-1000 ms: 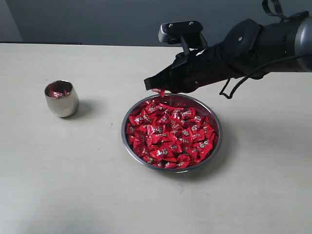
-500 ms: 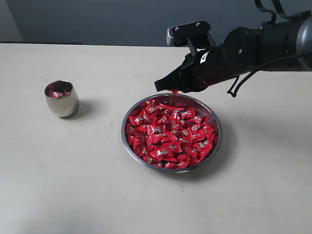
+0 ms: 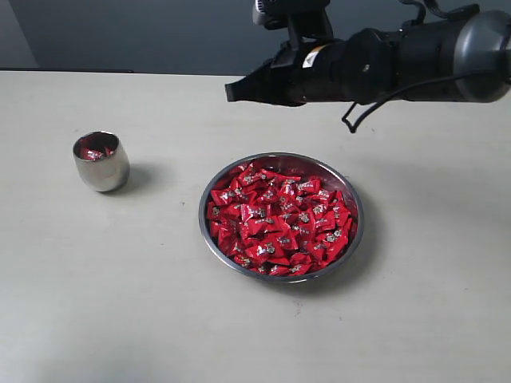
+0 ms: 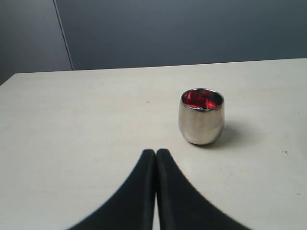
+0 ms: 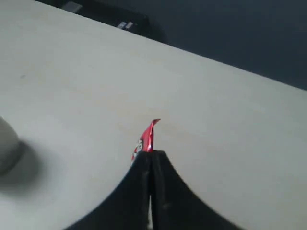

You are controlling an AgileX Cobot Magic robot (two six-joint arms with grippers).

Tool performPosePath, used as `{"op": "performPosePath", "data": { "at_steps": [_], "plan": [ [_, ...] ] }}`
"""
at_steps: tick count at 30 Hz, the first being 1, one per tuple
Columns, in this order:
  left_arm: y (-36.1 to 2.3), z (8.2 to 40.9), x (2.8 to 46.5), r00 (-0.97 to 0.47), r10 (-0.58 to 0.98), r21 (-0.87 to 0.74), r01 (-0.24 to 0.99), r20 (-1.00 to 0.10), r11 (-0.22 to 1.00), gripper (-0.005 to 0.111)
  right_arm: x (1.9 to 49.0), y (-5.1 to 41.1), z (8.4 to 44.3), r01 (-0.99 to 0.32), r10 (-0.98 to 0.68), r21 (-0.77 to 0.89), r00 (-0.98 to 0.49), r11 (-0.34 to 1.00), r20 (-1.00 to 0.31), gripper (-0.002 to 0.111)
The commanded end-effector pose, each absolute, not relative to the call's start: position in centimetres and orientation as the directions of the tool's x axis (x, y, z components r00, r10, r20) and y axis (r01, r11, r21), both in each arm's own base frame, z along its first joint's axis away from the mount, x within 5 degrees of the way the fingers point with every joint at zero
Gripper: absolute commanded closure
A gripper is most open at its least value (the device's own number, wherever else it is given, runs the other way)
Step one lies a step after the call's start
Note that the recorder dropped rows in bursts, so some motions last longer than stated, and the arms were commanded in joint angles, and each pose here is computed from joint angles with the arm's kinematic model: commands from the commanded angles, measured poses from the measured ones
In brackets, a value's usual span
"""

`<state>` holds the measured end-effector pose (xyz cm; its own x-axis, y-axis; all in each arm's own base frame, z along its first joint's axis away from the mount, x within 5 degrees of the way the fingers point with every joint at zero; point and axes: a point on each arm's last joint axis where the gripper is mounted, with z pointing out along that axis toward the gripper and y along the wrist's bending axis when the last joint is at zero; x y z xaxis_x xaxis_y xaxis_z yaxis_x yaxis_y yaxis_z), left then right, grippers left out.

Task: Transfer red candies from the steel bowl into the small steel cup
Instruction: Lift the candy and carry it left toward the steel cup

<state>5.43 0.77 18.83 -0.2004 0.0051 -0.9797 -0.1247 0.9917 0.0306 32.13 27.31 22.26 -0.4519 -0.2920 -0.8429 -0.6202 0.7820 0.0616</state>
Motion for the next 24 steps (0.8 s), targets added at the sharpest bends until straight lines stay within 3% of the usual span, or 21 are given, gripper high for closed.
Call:
{"op": "performPosePath", "data": {
  "at_steps": [1,15,24],
  "plan": [
    [0.8,18.7,5.4,-0.198,0.001,0.026,-0.126,-0.980,0.992,0.106,32.5,30.7,23.0,-0.681,-0.326,0.026,-0.384,0.732,-0.864,0.109],
    [0.8,18.7,5.4,-0.198,0.001,0.026,-0.126,-0.980,0.992,0.106,34.4,39.7,23.1,-0.784,-0.352,0.042,-0.325,0.620,-0.878,0.109],
    [0.8,18.7,5.4,-0.198,0.001,0.026,-0.126,-0.980,0.992,0.106,33.7,44.3,22.0,-0.901,-0.387,0.136,-0.308,0.412,-0.869,0.109]
  ]
}}
